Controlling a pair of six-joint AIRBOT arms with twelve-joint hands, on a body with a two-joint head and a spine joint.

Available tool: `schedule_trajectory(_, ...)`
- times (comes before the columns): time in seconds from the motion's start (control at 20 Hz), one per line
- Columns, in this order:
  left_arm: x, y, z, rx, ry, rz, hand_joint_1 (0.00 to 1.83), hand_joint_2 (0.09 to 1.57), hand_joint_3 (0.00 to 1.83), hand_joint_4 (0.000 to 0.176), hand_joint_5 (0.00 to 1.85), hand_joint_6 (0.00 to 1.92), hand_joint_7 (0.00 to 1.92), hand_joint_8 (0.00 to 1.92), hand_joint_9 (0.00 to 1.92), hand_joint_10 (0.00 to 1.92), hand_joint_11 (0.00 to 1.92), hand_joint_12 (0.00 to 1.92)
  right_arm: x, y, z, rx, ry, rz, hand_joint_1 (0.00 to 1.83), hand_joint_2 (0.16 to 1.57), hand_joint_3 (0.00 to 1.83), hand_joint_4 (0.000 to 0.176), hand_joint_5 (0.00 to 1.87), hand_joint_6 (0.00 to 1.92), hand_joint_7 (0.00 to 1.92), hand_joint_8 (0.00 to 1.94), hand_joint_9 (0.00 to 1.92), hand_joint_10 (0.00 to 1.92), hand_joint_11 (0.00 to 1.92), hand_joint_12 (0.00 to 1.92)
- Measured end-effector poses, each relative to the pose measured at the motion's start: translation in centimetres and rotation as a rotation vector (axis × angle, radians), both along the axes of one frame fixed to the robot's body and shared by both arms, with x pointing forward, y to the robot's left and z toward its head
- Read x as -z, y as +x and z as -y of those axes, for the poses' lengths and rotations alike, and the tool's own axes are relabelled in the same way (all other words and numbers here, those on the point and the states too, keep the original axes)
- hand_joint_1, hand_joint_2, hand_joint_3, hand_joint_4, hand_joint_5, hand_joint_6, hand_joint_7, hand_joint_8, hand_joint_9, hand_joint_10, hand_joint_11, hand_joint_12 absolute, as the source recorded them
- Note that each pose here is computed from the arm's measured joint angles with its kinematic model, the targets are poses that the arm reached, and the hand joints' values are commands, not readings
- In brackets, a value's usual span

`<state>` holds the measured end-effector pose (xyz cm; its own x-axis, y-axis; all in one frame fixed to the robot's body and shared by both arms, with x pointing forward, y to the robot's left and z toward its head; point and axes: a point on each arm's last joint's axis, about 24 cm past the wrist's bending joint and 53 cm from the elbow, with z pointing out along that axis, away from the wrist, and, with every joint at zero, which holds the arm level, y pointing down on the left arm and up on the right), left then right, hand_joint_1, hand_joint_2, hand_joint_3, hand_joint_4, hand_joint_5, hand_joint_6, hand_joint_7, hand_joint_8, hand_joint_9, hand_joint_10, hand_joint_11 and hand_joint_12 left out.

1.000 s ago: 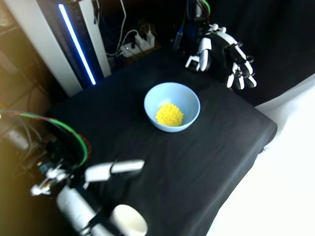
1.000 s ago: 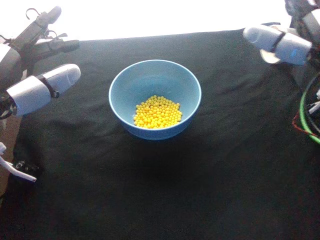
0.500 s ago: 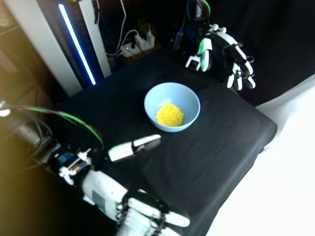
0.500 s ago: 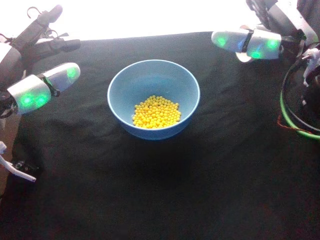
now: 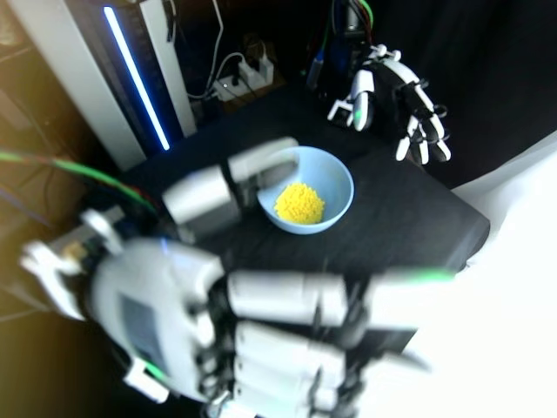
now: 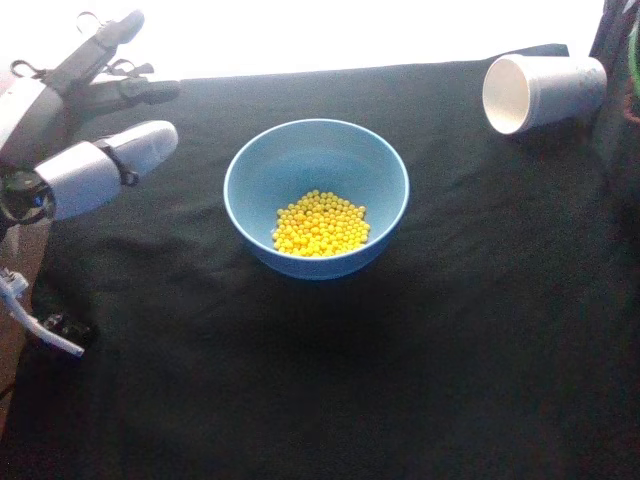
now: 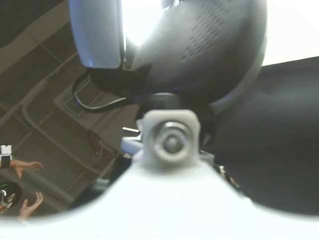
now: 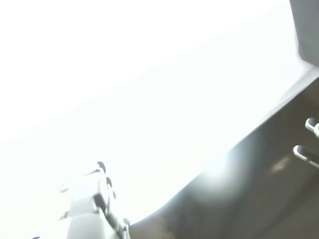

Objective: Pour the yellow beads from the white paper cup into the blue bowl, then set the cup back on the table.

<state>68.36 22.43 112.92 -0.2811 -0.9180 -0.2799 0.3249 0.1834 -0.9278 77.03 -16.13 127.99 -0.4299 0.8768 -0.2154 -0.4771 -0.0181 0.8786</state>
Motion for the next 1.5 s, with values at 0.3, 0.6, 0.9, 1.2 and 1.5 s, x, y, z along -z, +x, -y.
schedule_trajectory(0.3, -7.9, 0.1, -1.6, -0.015, 0.058, 0.174, 0.83, 1.20, 0.00, 0.032, 0.19, 0.01, 0.68, 0.00, 0.36, 0.01, 0.12, 0.14, -3.6, -2.9, 2.4, 0.005, -0.162, 0.120, 0.70, 0.86, 0.01, 0.087, 0.05, 0.00, 0.02, 0.00, 0.03, 0.00, 0.09, 0.09)
schedule_trajectory(0.6, -14.9, -3.4, -4.2, -0.070, 0.146, 0.358, 0.96, 1.19, 0.00, 0.000, 0.00, 0.00, 0.53, 0.00, 0.29, 0.00, 0.00, 0.09, -4.6, -7.4, 2.4, 0.021, -0.358, 0.239, 0.71, 0.76, 0.00, 0.092, 0.09, 0.00, 0.10, 0.00, 0.14, 0.01, 0.00, 0.55)
schedule_trajectory(0.9, -17.7, -6.9, -5.5, -0.096, 0.204, 0.457, 0.59, 1.19, 0.01, 0.076, 0.10, 0.00, 0.31, 0.00, 0.23, 0.00, 0.00, 0.31, -7.2, -9.8, 4.2, 0.062, -0.341, 0.322, 0.85, 0.82, 0.00, 0.165, 0.03, 0.00, 0.05, 0.00, 0.10, 0.00, 0.00, 0.34)
schedule_trajectory(1.2, -19.1, -8.5, -5.7, -0.122, 0.200, 0.514, 0.69, 1.18, 0.00, 0.055, 0.08, 0.00, 0.32, 0.00, 0.25, 0.00, 0.05, 0.23, -7.8, -13.7, 6.6, 0.097, -0.275, 0.394, 0.65, 0.77, 0.01, 0.154, 0.01, 0.00, 0.02, 0.00, 0.01, 0.00, 0.03, 0.02)
schedule_trajectory(1.5, -20.0, -9.2, -4.1, -0.072, 0.196, 0.559, 0.51, 1.18, 0.01, 0.000, 0.24, 0.01, 0.31, 0.01, 0.31, 0.01, 0.15, 0.23, -6.3, -16.3, 10.2, 0.173, -0.189, 0.420, 0.61, 0.87, 0.01, 0.176, 0.14, 0.00, 0.18, 0.00, 0.09, 0.00, 0.01, 0.14)
